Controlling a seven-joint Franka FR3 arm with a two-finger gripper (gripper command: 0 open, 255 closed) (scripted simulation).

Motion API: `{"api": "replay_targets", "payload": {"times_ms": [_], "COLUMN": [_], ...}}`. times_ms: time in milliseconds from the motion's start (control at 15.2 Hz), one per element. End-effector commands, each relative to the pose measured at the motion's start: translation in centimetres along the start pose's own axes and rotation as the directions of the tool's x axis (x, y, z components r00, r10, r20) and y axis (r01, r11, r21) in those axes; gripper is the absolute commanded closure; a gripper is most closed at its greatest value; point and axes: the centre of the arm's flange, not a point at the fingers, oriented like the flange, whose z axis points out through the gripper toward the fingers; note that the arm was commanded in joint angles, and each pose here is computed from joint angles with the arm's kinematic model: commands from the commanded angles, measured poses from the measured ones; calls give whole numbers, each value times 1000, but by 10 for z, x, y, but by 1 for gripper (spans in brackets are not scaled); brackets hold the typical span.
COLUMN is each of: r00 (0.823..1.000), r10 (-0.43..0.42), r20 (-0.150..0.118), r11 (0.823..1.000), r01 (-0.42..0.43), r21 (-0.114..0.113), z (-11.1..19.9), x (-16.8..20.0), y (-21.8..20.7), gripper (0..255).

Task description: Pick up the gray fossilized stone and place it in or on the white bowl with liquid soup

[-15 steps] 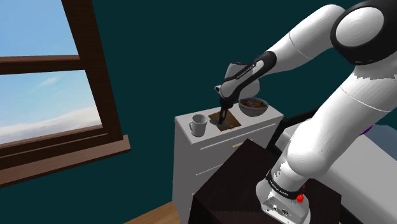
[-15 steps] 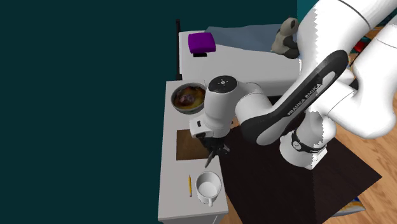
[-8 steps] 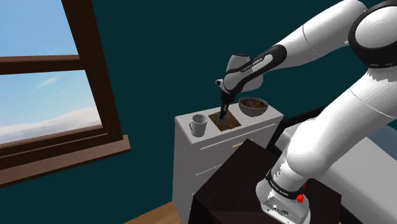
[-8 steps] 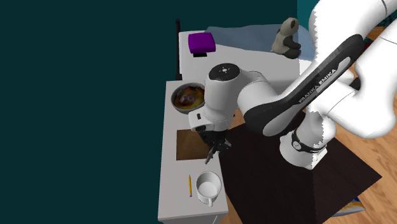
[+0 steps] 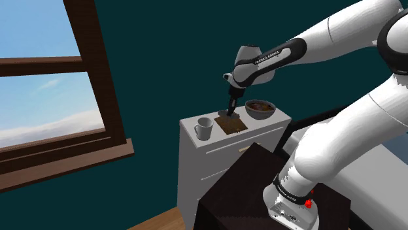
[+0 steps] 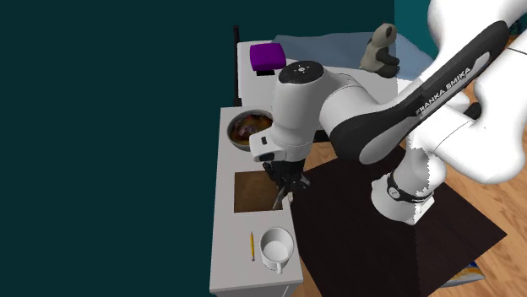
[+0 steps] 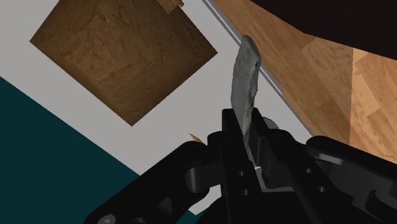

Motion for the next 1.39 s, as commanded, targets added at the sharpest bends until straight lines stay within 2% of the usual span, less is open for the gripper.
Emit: {"api": "replay_targets", "payload": {"times_ms": [0, 528, 1320], "r00": [1000, 1000, 1000], "r10": [0, 0, 0], "r20": [1, 1, 1], "r11": [1000, 1000, 1000], "r01": [0, 0, 0], "r21": [0, 0, 0], "z": [-10, -48, -61], "x": [0, 2, -101], "y": [-1, -1, 119], "gripper": [255, 255, 255]}}
